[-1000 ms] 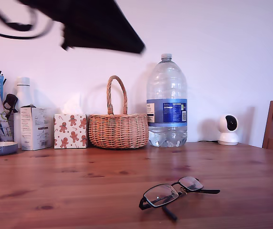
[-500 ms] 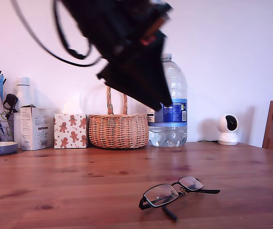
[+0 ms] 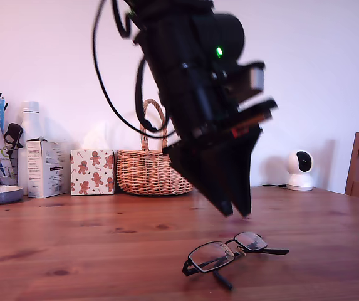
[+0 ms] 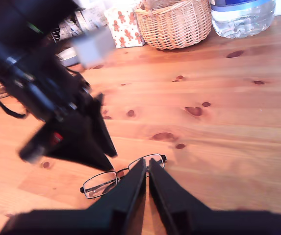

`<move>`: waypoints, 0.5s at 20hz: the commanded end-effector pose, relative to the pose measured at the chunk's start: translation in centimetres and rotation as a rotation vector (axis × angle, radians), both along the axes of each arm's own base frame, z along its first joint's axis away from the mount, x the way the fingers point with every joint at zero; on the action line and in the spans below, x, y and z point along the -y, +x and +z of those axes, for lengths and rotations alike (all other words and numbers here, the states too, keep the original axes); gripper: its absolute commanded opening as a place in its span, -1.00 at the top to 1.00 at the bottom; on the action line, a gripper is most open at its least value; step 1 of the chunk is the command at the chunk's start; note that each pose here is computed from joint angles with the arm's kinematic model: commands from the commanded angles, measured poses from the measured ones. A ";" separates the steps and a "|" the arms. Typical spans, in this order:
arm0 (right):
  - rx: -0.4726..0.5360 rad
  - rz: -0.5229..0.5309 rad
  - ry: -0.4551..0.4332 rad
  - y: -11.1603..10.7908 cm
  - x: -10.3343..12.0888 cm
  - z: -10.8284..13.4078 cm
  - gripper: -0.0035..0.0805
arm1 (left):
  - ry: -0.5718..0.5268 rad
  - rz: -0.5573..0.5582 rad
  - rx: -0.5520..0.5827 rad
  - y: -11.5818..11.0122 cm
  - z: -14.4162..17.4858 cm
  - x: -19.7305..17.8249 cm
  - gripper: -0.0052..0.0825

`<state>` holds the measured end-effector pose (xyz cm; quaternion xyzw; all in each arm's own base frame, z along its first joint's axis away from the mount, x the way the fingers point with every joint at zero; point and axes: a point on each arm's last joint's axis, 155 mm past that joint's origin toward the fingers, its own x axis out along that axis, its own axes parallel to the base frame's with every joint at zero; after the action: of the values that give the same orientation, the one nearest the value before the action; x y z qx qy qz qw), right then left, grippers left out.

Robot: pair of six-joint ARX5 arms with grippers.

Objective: Pick up the glasses and open them, then place them back on the table

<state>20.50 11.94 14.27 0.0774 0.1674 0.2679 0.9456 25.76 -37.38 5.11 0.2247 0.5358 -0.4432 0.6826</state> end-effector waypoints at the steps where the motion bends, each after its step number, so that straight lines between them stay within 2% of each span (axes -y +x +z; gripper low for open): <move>1: -0.014 0.000 -0.007 0.1 -0.1 -0.7 0.95 | 0.009 -0.014 0.012 0.3 -0.5 0.4 0.33; 6: -0.014 -0.001 -0.007 0.1 0.0 -0.7 0.95 | 0.078 -0.005 0.035 1.0 -2.5 -0.4 0.33; 10: -0.014 -0.001 -0.006 0.1 0.0 -0.7 0.95 | 0.090 -0.002 0.031 1.1 -3.2 -0.4 0.33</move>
<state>20.53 11.89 14.27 0.0772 0.1672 0.2662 0.9462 27.03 -36.70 2.49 0.2598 0.5426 -0.4148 0.6827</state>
